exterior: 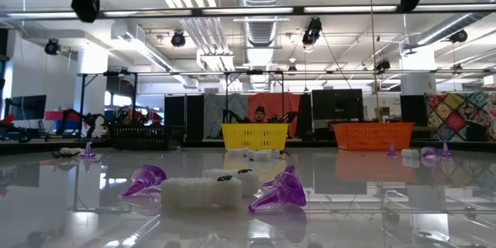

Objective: Sort Halloween decoration
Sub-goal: Put the purple witch hat toy into the orange basket

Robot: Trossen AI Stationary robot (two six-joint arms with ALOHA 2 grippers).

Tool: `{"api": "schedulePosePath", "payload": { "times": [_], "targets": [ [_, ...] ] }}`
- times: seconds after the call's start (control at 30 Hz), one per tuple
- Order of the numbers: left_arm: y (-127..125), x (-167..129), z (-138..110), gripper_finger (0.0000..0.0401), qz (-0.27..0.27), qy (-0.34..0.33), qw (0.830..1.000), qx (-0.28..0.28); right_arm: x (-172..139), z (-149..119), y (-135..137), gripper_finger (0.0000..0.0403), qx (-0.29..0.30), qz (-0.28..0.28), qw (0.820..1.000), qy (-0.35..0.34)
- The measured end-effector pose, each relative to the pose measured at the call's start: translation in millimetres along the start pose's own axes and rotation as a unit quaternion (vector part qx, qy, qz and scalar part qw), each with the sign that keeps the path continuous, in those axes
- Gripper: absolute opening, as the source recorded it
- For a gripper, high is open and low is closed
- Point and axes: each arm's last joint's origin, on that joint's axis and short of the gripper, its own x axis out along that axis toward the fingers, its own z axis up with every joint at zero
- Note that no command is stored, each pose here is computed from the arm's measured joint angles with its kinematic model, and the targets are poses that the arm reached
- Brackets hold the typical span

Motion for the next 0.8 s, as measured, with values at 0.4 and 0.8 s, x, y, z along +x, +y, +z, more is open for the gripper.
{"api": "schedulePosePath", "payload": {
  "times": [0.4, 0.8],
  "targets": [
    [-7.1, -1.0, 24.4, 0.0041, 0.062, 0.138, 0.987, 0.051, 6.3, -9.0, -1.8, 0.0155, 0.027, -0.101, 0.962, 0.253],
    [-1.5, -9.0, 16.1, 0.0041, 0.092, 0.234, 0.962, 0.102, 14.8, -39.4, -2.6, 0.0155, 0.146, -0.204, 0.899, 0.360]
  ]
}}
